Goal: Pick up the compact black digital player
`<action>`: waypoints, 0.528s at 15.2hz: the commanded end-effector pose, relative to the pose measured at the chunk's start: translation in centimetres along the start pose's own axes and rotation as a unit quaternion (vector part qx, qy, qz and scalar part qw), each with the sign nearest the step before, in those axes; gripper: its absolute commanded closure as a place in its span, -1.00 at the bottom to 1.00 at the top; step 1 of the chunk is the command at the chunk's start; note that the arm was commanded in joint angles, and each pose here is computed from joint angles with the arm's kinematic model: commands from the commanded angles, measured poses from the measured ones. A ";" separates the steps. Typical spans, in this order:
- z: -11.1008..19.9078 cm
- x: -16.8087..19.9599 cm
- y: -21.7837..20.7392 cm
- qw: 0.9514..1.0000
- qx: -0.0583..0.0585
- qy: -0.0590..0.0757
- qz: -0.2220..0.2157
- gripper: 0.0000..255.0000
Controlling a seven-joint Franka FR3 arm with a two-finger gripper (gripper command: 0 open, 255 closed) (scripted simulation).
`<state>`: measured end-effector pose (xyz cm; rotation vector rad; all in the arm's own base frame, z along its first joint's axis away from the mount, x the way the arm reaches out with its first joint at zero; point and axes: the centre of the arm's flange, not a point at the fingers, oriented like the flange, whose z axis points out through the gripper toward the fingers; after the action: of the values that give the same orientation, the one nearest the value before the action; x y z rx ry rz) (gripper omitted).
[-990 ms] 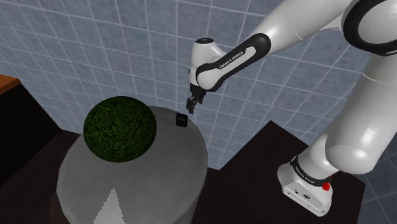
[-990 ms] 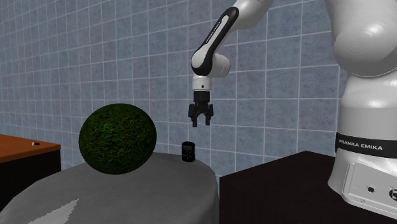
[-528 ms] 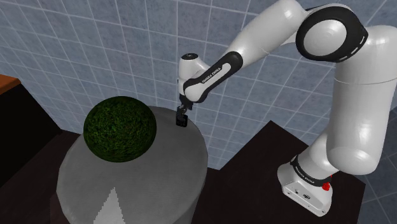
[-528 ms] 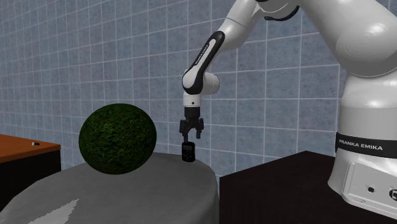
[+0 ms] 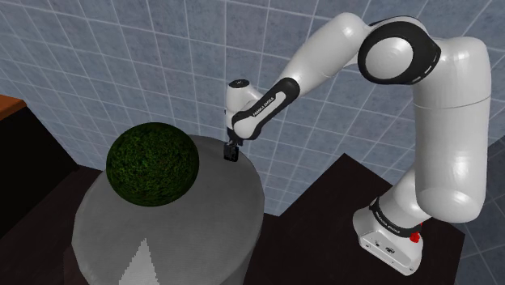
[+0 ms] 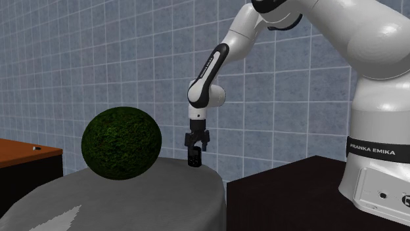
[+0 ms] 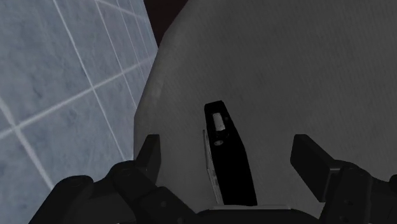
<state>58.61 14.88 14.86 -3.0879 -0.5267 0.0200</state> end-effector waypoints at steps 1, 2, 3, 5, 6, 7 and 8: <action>0.3 0.1 0.0 1.000 0.000 0.000 0.000 -1.00; 0.3 0.1 0.1 1.000 0.000 0.000 0.000 1.00; 0.3 0.1 0.0 1.000 0.000 0.000 0.000 1.00; 0.3 0.1 0.0 1.000 0.000 0.000 0.000 1.00; 0.4 0.1 0.0 1.000 0.000 0.000 0.000 1.00; 0.4 0.1 0.0 1.000 0.000 0.000 0.000 1.00; 0.4 0.1 0.0 1.000 0.000 0.000 0.000 1.00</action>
<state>58.75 14.89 14.56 -3.0879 -0.5268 0.0171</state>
